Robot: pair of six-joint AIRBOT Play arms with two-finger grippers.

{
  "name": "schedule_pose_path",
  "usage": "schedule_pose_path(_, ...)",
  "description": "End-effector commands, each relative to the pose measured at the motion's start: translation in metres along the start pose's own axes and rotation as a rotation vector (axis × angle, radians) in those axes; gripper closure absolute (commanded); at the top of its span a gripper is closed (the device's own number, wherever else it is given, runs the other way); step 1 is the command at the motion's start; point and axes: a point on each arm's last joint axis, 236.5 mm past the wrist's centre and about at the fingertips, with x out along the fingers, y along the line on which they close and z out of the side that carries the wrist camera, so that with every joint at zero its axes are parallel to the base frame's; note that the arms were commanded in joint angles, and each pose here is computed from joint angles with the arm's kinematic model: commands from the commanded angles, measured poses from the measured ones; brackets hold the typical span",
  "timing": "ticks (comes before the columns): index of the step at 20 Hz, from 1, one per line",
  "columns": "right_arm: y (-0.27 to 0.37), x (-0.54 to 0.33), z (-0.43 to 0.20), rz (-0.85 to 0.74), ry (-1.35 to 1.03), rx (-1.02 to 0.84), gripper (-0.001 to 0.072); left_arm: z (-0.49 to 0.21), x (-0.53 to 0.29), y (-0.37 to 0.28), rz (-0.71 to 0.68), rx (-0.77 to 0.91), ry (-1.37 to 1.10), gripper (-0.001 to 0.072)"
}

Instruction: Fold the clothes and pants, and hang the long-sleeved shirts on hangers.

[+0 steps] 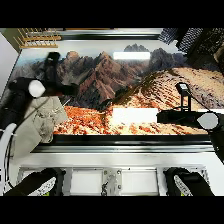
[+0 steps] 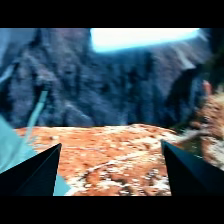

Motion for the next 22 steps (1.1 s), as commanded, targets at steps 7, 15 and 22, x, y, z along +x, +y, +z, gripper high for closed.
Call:
schedule_pose_path(7, 0.0, 0.0, 0.0, 0.0, 0.001, 0.0, 0.0691, -0.084, -0.049, 0.247, 0.417, -0.444, 0.118, 0.0007)
schedule_pose_path(15, 0.0, 0.0, 0.0, 0.001, 0.002, 0.0, 0.0691, -0.145, -0.011, 0.251, 0.417, -0.516, 0.19, 0.0008)
schedule_pose_path(22, 0.0, 0.0, 0.0, 0.0, 0.002, 0.0, 0.0691, -0.139, 0.023, 0.201, 0.337, -0.47, 0.265, 0.0347)
